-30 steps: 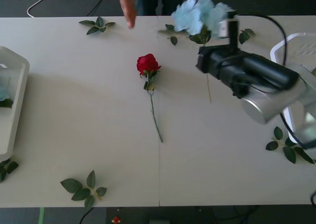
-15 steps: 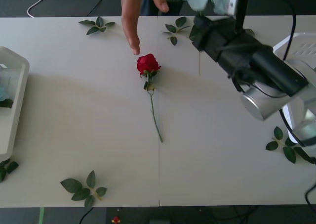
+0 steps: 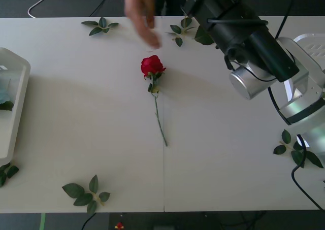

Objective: Place the red flowers into the right box and the blue flowers into the left box. If a person shows an open palm, hand one flower to the person first, then continue sorting.

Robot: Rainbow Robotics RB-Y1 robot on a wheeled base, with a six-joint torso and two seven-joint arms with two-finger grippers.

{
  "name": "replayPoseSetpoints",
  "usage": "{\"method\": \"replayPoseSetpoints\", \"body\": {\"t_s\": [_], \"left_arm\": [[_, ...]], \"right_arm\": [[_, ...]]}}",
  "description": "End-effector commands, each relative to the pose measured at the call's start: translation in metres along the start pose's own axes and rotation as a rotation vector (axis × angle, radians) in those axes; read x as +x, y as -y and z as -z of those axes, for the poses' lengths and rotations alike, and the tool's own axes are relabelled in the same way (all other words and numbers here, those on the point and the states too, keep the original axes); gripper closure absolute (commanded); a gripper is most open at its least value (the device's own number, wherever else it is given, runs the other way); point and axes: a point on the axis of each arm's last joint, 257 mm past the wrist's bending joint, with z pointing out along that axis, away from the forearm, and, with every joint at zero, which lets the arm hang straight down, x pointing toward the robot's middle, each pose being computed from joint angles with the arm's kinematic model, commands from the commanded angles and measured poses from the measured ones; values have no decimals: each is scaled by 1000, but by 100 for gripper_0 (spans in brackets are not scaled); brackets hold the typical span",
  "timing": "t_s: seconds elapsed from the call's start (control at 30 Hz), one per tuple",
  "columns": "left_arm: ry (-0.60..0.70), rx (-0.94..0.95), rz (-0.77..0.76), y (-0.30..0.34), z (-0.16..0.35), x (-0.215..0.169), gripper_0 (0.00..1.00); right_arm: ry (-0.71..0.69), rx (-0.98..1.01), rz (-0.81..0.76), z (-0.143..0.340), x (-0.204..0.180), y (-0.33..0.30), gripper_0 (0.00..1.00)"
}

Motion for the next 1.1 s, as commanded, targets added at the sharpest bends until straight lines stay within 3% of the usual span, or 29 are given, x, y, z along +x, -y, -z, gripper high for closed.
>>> {"method": "replayPoseSetpoints", "body": {"t_s": [0.03,0.8,0.9,1.1], "left_arm": [[57,-37,44,-19,17,-30,0],[57,-37,44,-19,17,-30,0],[57,-37,44,-19,17,-30,0],[57,-37,44,-19,17,-30,0]], "right_arm": [[79,-85,-9,-17,-29,-35,100],[78,-96,-12,-15,-27,-38,99],[69,-89,-12,-15,-25,-35,0],[63,-85,0,-14,-23,-32,0]]}}
